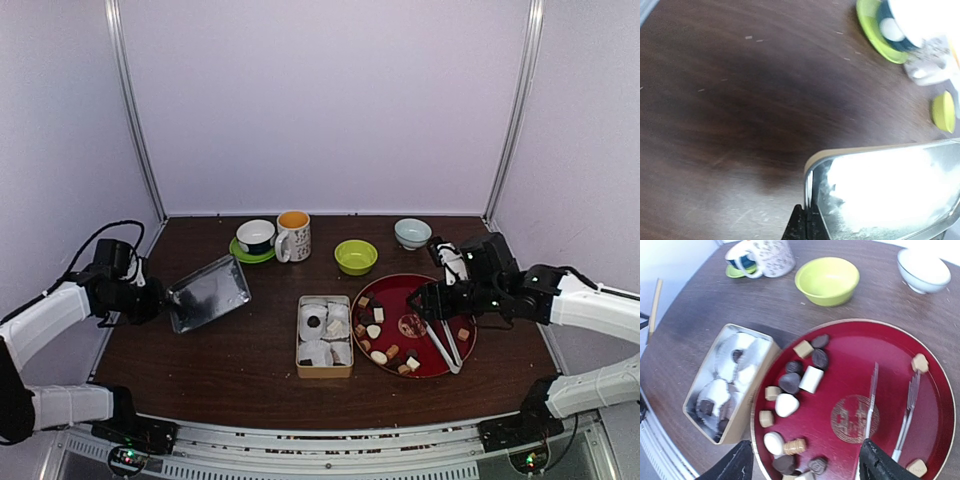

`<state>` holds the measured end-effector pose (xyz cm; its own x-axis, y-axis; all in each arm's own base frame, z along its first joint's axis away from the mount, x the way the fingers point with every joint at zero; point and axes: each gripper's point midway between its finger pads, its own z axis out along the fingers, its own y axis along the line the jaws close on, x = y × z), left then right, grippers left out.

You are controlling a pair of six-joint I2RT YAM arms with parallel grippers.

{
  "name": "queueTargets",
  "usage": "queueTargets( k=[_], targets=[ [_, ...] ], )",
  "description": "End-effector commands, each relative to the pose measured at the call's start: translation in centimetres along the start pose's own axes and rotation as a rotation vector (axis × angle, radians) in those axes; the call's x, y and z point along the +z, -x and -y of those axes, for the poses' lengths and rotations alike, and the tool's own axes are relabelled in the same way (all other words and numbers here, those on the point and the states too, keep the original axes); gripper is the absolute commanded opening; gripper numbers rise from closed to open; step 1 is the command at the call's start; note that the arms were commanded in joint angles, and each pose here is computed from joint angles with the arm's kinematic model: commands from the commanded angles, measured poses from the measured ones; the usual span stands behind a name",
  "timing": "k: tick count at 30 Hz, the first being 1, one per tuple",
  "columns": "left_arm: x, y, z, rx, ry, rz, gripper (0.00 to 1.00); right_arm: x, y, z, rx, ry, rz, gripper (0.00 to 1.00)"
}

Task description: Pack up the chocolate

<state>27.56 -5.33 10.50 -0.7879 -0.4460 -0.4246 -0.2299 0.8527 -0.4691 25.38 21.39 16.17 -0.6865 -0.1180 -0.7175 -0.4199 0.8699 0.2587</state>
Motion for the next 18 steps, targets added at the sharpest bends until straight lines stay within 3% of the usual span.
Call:
queueTargets(
  k=[1,7,18],
  targets=[
    [-2.1,2.1,6.5,0.145,-0.299,0.069,0.00,-1.7,3.0,-4.1,-0.118,0.134,0.070,0.73],
    [-3.4,2.9,9.6,0.236,-0.409,0.132,0.00,-3.2,5.8,-6.8,-0.114,0.235,0.119,0.74],
    [-5.9,4.3,14.2,0.349,-0.560,0.309,0.00,-5.2,7.1,-10.9,-0.103,0.399,0.136,0.74]
  ],
)
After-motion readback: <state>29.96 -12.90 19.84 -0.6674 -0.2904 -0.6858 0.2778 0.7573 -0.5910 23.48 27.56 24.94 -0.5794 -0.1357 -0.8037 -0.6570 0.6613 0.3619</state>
